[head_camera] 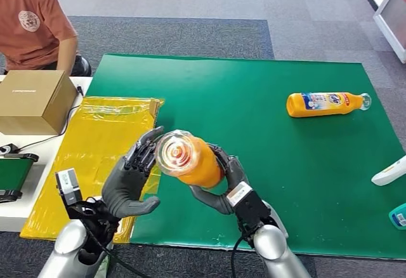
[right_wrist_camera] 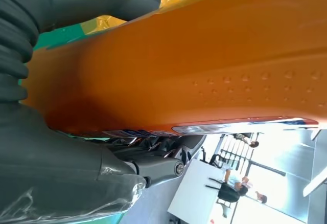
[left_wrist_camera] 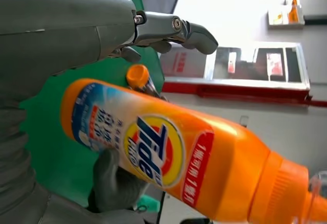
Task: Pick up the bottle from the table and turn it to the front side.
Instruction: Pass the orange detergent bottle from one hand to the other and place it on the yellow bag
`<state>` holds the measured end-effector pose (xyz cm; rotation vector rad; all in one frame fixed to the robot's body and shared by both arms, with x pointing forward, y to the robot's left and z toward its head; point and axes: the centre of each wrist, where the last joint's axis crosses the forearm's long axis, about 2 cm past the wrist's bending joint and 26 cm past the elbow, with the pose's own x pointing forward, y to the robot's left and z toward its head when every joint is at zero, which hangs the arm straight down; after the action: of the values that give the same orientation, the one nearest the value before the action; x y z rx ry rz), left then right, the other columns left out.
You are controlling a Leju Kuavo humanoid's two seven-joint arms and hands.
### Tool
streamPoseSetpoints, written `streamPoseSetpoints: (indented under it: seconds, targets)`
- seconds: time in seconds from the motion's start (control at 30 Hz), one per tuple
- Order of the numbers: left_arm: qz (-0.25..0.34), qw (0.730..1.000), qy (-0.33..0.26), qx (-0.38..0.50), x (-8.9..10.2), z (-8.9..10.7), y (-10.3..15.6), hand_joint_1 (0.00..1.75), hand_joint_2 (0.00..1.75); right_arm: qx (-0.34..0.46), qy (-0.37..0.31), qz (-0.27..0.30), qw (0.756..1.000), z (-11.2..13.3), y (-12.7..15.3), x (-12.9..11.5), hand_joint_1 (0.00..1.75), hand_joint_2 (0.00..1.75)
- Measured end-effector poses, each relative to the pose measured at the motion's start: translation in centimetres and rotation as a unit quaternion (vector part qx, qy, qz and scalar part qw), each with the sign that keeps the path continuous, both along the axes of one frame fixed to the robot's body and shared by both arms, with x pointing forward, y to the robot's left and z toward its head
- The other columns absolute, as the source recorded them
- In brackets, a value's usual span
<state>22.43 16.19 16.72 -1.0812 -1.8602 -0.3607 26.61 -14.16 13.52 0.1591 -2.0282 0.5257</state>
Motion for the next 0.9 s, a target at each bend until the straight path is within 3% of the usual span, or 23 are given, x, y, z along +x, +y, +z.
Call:
streamPoseSetpoints:
  seconds: [0.33, 0.73, 0.87, 0.9]
  targets:
    - [-0.049, 0.998, -0.018, 0.016, 1.0, 1.2, -1.3, 0.0, 1.75, -0.033, 0.004, 0.007, 0.999, -1.0, 1.3, 0.0, 1.75, 1.75]
    - [-0.064, 0.996, -0.028, 0.058, 1.9, 1.7, -2.0, 0.0, 1.75, -0.077, 0.033, 0.028, 0.996, -3.0, 3.1, 0.2, 1.75, 1.75]
    - [-0.054, 0.995, -0.031, 0.076, 2.1, 1.5, -2.1, 1.72, 1.75, -0.083, 0.039, 0.029, 0.995, -3.1, 3.3, 0.3, 1.75, 1.75]
    - [-0.051, 0.995, -0.031, 0.08, 2.1, 1.4, -2.1, 1.75, 1.75, -0.084, 0.039, 0.028, 0.995, -3.0, 3.3, 0.4, 1.75, 1.75]
